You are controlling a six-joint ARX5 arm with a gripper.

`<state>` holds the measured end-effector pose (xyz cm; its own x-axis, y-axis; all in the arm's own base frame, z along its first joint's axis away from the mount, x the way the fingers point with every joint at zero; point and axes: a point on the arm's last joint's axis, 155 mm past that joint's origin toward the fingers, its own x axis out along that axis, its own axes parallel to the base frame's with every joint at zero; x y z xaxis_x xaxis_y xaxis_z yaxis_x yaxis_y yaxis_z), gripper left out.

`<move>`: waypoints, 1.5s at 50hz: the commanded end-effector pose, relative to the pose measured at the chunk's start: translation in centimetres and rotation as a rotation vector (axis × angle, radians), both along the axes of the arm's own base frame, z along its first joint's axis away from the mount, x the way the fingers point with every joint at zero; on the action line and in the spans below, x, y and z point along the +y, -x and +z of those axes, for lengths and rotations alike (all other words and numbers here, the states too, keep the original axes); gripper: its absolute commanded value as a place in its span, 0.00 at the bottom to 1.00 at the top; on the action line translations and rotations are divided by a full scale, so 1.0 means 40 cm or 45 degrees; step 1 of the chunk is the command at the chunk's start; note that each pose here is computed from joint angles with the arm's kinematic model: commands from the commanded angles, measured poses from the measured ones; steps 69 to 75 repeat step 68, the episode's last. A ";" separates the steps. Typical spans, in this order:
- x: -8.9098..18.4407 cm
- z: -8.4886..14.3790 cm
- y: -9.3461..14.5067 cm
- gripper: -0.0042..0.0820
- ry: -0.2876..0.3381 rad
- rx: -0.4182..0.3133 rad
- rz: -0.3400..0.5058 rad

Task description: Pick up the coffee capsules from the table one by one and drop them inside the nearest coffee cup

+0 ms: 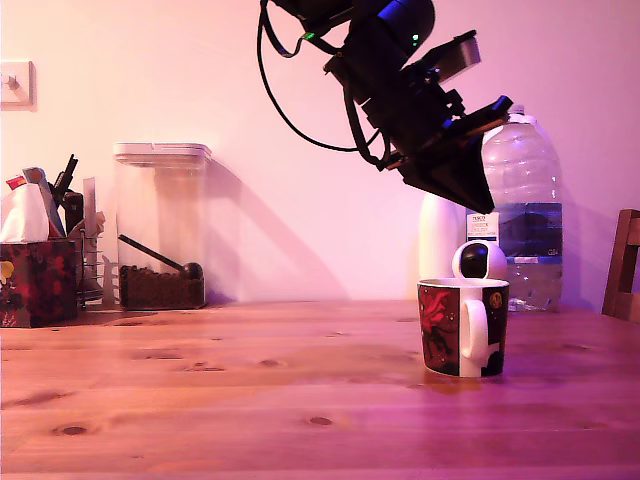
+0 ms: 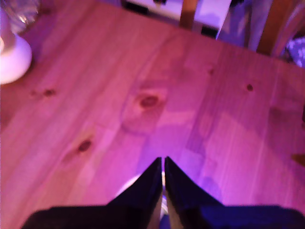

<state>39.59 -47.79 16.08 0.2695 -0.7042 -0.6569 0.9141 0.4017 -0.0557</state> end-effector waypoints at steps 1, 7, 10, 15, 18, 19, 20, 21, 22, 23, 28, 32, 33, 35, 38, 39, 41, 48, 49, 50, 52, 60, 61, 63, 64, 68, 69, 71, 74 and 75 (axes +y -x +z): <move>0.001 0.060 -0.004 0.02 0.052 -0.046 -0.009; 0.009 0.075 -0.004 0.02 0.075 -0.065 -0.005; 0.018 0.080 -0.006 0.02 0.092 -0.082 0.001; 0.047 0.087 -0.009 0.02 0.128 -0.103 0.034; 0.075 0.089 -0.013 0.02 0.147 -0.114 0.062; 0.088 0.091 -0.015 0.02 0.155 -0.116 0.077; 0.100 0.089 -0.016 0.02 0.158 -0.123 0.087; 0.112 0.088 -0.018 0.02 0.163 -0.130 0.101; 0.126 0.087 -0.020 0.02 0.168 -0.136 0.116; 0.142 0.090 -0.021 0.02 0.173 -0.147 0.130; 0.216 0.096 -0.032 0.02 0.199 -0.193 0.222; 0.268 0.105 -0.033 0.02 0.222 -0.213 0.285; 0.281 0.106 -0.032 0.02 0.229 -0.216 0.298; 0.306 0.111 -0.030 0.02 0.239 -0.224 0.319; 0.347 0.109 -0.030 0.02 0.246 -0.239 0.360; 0.360 0.109 -0.030 0.02 0.253 -0.235 0.382; 0.389 0.106 -0.027 0.02 0.252 -0.246 0.410; 0.477 0.083 -0.021 0.02 0.267 -0.266 0.518; 0.490 0.078 -0.020 0.02 0.272 -0.260 0.539; 0.501 0.075 -0.018 0.02 0.275 -0.259 0.555; 0.525 0.069 -0.015 0.02 0.285 -0.260 0.590; 0.612 0.049 0.005 0.02 0.313 -0.268 0.705; 0.621 0.047 0.008 0.02 0.315 -0.270 0.714; 0.636 0.044 0.012 0.02 0.323 -0.265 0.733; 0.644 0.042 0.015 0.02 0.325 -0.263 0.742; 0.668 0.039 0.022 0.02 0.328 -0.260 0.768; 0.668 0.039 0.022 0.02 0.328 -0.260 0.768; 0.668 0.039 0.022 0.02 0.328 -0.260 0.768; 0.668 0.039 0.022 0.02 0.328 -0.260 0.768; 0.668 0.039 0.022 0.02 0.328 -0.260 0.768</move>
